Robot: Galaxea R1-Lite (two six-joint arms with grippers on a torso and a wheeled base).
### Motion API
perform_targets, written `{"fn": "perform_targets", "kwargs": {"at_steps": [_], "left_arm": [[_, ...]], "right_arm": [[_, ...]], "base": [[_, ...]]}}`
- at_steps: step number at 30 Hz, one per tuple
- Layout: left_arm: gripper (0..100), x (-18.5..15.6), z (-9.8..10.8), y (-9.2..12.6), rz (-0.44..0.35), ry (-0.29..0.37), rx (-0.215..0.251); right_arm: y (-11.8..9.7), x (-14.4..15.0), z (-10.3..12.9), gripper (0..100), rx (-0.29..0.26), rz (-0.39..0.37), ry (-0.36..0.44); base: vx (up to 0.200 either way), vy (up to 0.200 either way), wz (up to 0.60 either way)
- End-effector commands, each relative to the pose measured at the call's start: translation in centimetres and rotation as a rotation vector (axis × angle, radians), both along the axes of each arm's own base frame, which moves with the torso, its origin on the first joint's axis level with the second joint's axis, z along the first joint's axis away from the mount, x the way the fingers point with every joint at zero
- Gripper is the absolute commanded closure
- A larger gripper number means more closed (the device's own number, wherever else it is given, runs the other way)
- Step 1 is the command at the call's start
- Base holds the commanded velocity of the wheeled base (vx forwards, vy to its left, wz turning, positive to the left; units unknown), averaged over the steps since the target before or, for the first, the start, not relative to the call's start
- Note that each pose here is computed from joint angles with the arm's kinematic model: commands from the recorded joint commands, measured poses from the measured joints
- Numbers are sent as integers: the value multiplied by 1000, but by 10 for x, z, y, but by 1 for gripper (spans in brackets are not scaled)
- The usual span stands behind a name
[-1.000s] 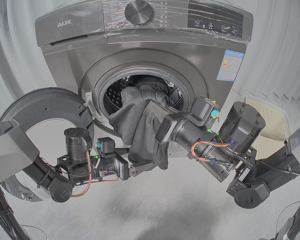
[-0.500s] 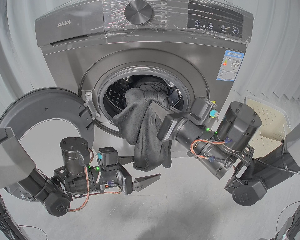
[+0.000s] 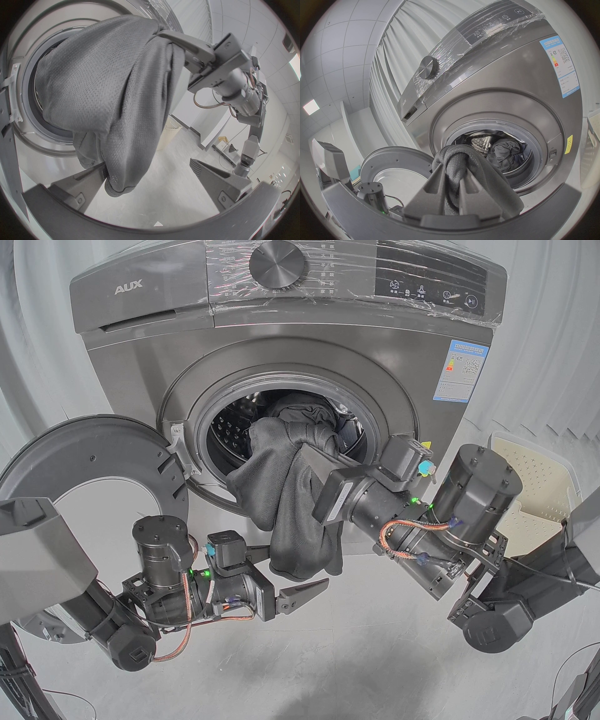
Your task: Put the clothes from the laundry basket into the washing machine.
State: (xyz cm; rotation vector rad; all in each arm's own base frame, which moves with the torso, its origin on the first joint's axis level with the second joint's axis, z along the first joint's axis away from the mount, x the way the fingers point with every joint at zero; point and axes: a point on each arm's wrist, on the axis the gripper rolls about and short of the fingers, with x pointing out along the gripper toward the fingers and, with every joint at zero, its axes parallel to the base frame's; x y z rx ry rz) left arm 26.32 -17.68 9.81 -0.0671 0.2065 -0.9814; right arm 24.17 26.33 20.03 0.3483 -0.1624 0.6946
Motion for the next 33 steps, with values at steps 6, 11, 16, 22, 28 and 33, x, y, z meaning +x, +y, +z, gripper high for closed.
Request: {"fn": "perform_targets", "kwargs": {"at_steps": [6, 11, 16, 22, 28, 33], "left_arm": [[0, 17, -12, -3, 33, 17, -26], [100, 16, -9, -3, 51, 0, -34], [100, 14, -6, -3, 49, -11, -40], [100, 2, 0, -1, 31, -51, -67], [100, -22, 16, 3, -3, -110, -117], [100, -39, 24, 8, -24, -119, -151]], "right_arm": [[1, -3, 0, 100, -1, 8, 1], [1, -2, -1, 100, -1, 5, 1], [-1, 0, 0, 100, 5, -2, -5], [-1, 2, -3, 100, -8, -8, -11], [0, 3, -9, 100, -19, -6, 1], [3, 0, -11, 100, -21, 7, 11]], "base": [[0, 0, 0], [0, 0, 0], [0, 0, 0], [0, 0, 0], [0, 0, 0], [0, 0, 0]]}}
